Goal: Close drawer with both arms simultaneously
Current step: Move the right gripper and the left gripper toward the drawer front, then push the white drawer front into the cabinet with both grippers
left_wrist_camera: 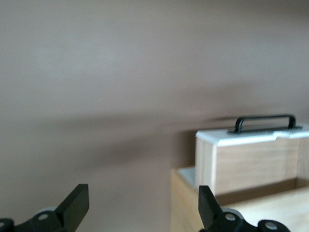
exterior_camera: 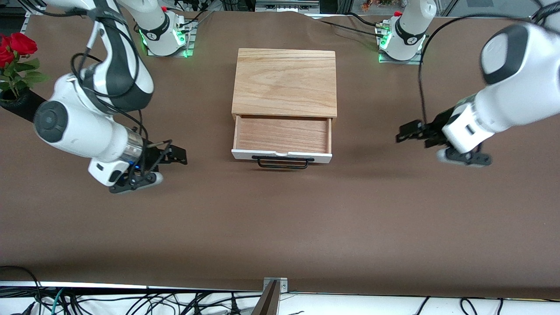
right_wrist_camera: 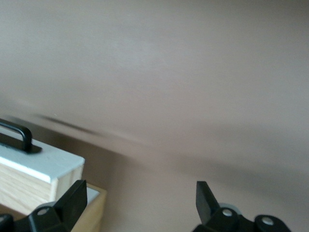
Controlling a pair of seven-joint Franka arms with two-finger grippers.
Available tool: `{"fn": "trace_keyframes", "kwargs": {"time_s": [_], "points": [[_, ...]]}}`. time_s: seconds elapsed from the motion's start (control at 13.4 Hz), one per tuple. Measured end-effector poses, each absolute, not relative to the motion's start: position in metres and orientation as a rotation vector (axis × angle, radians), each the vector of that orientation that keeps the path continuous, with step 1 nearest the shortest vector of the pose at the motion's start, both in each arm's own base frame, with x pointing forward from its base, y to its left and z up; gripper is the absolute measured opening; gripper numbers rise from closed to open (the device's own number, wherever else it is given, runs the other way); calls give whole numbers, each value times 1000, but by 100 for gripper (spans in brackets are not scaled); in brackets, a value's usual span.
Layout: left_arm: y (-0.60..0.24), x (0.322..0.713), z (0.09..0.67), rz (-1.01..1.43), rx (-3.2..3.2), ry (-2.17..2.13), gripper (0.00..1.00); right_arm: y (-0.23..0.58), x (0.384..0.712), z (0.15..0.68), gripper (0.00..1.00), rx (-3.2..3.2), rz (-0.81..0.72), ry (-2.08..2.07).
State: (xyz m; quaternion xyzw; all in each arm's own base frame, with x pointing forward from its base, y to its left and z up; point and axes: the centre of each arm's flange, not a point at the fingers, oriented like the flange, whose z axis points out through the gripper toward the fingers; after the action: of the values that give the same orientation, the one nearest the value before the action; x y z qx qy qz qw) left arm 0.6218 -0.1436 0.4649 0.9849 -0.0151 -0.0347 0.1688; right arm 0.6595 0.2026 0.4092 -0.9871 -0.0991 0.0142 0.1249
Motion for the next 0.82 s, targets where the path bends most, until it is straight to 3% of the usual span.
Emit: {"fn": "trace_keyframes", "kwargs": {"time_s": [0.45, 0.82], "points": [[-260, 633, 358, -74, 2672, -58, 100, 295, 645, 343, 100, -2811, 52, -359], [-296, 635, 317, -29, 2573, 62, 100, 331, 638, 319, 100, -2783, 1, -399]]}}
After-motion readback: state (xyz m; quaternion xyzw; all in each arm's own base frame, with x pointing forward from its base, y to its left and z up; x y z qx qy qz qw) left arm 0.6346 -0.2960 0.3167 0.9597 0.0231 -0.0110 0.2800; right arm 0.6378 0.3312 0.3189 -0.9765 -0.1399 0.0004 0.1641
